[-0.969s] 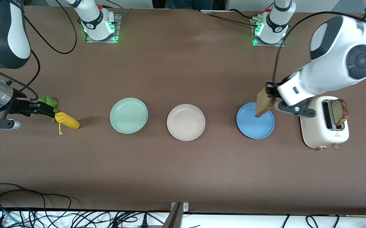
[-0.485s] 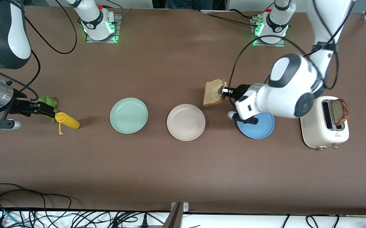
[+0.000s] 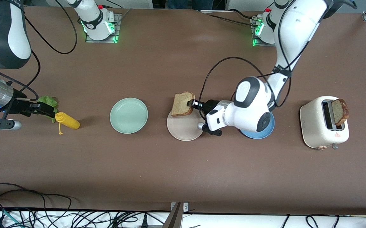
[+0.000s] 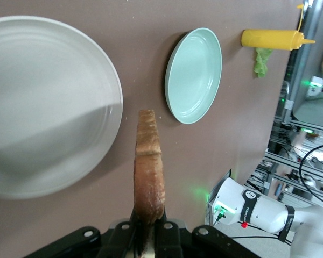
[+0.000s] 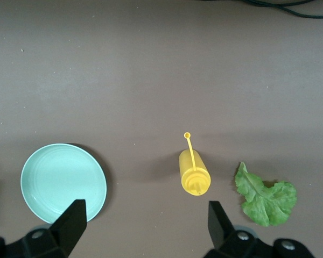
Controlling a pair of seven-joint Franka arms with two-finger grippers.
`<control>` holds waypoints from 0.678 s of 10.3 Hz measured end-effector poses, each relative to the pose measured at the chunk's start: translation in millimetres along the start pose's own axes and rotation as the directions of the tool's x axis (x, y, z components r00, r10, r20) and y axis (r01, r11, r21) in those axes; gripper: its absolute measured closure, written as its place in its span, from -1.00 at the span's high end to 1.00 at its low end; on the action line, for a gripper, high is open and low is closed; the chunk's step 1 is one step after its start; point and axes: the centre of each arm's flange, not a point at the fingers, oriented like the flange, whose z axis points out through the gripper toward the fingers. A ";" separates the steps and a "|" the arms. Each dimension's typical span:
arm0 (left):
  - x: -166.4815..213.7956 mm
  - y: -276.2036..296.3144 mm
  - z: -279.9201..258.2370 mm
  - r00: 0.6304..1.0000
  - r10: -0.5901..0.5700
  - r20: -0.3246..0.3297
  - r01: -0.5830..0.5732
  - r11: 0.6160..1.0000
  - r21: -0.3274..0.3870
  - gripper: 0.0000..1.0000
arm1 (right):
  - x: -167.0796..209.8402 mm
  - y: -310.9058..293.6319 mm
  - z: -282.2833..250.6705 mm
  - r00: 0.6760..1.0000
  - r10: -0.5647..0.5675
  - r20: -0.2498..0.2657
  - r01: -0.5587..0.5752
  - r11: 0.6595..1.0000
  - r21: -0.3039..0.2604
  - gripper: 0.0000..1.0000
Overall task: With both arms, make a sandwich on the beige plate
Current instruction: 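Carry the toast slice with the left gripper over the beige plate, then lower the toast onto the beige plate and open the left gripper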
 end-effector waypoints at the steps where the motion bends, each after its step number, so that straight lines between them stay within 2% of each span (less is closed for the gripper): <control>1: 5.7 -22.8 11.8 0.999 0.039 -0.002 -0.039 0.998 -0.049 -0.81 | 0.0 0.0 -0.1 1.000 0.000 0.000 0.000 1.000 0.000 1.00; 3: 12.8 -59.2 23.3 0.996 0.090 -0.016 -0.091 0.989 -0.113 -0.81 | 0.0 0.0 0.0 1.000 0.000 0.000 0.000 1.000 0.000 1.00; 7: 18.4 -100.2 23.2 0.991 0.125 -0.047 -0.131 0.979 -0.156 -0.81 | 0.0 0.0 -0.1 1.000 0.000 0.000 0.000 1.000 0.000 1.00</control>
